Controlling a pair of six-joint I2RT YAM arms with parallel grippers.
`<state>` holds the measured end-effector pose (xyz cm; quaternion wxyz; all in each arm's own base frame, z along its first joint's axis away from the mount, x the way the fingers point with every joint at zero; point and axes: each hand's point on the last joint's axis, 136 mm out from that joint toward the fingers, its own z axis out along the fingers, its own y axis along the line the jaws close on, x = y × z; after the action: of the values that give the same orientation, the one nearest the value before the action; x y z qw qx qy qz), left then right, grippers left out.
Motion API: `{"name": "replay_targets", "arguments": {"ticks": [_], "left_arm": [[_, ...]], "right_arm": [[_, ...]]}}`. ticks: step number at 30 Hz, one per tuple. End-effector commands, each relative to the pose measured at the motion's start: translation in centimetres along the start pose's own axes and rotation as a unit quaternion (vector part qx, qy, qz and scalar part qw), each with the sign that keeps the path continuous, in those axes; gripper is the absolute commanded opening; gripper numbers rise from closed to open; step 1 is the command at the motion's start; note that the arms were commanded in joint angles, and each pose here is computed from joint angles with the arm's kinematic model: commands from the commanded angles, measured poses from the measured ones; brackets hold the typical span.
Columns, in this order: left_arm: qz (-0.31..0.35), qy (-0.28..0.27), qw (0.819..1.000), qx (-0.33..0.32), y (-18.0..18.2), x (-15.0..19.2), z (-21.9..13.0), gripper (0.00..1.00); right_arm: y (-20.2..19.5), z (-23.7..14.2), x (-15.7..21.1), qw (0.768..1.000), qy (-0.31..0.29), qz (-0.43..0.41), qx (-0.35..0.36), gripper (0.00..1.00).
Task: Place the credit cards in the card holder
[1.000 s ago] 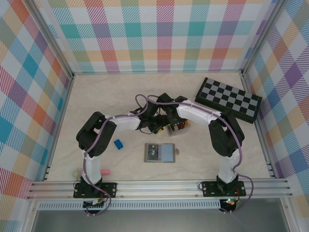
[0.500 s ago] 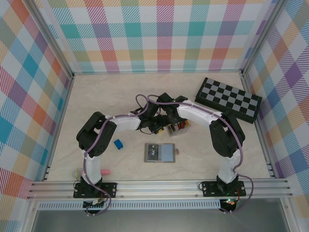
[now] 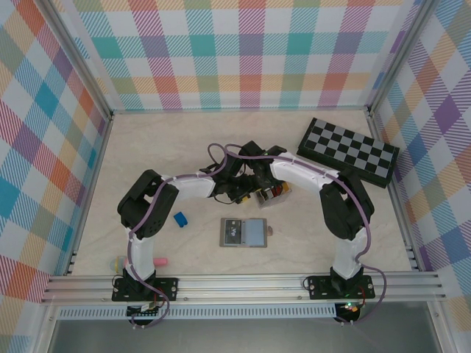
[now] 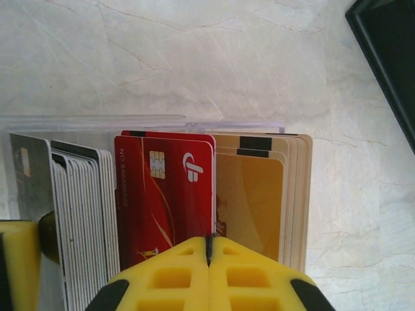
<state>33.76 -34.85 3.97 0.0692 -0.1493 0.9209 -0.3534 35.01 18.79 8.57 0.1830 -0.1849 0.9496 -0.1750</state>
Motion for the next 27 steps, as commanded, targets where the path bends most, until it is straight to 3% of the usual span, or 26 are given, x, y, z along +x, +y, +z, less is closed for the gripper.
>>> {"name": "replay_targets", "arguments": {"ticks": [1,15,27], "left_arm": [[-0.012,0.021,0.998,-0.058,3.2,1.2,0.8,0.56],[0.015,0.005,1.0,-0.022,0.6,0.8,-1.0,0.6],[0.046,-0.043,0.995,0.074,-4.2,0.1,-6.0,0.69]], "right_arm": [[-0.7,-0.9,1.1,1.0,0.012,0.009,-0.01,0.02],[0.0,-3.9,0.9,0.988,-0.003,0.096,-0.123,0.0],[-1.4,-9.2,-0.1,0.944,-0.069,0.207,-0.249,0.0]]}}
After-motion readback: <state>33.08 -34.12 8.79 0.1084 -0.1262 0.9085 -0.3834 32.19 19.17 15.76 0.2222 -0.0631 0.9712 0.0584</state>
